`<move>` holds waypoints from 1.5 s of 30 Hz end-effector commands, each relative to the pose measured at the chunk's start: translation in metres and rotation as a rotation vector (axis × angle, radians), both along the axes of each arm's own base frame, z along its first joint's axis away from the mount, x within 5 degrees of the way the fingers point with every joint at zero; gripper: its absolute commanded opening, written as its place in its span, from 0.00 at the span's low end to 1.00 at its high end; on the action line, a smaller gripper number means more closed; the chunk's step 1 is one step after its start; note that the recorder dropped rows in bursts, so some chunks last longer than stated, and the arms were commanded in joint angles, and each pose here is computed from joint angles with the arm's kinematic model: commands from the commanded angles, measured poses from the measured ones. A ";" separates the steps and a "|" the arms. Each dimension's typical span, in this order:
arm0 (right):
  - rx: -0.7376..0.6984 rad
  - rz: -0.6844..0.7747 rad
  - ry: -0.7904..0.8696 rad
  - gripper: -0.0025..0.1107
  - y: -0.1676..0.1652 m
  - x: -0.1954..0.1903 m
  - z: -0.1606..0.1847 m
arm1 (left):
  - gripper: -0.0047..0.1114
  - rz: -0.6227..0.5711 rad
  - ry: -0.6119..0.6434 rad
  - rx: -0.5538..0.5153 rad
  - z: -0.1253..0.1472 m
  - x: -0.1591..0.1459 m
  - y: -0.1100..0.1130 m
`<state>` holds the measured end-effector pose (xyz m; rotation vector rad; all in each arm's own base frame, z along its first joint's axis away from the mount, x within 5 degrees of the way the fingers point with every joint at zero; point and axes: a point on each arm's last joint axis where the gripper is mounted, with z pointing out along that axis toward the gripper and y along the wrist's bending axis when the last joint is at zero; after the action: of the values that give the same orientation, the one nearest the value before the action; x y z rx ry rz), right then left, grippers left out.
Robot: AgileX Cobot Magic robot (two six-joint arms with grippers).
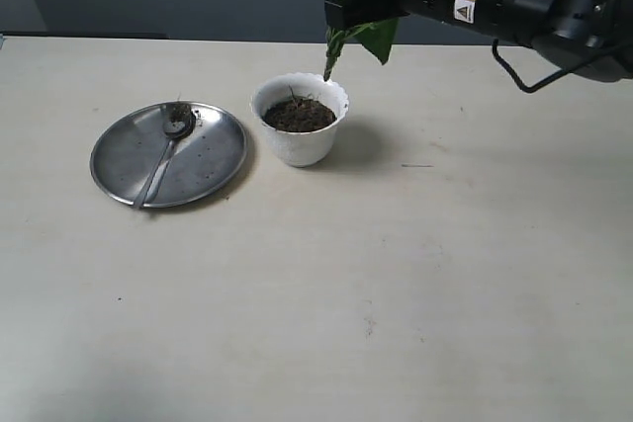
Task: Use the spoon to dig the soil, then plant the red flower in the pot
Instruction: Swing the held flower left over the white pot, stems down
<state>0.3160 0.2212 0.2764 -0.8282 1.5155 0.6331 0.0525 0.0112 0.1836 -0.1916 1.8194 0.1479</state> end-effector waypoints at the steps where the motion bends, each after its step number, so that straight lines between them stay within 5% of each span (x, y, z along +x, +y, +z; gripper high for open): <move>1: 0.019 0.022 0.027 0.02 0.009 0.011 -0.006 | 0.04 -0.006 -0.010 -0.004 -0.001 0.000 0.000; 15: -0.033 0.063 0.052 0.02 0.038 0.015 -0.009 | 0.04 -0.006 -0.010 -0.004 -0.001 0.000 0.000; 45: -0.096 0.041 0.124 0.02 0.044 0.027 -0.029 | 0.04 -0.006 -0.010 -0.004 -0.001 0.000 0.000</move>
<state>0.3421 0.2635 0.2481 -0.9051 1.6612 0.6462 0.0525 0.0112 0.1836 -0.1916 1.8194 0.1479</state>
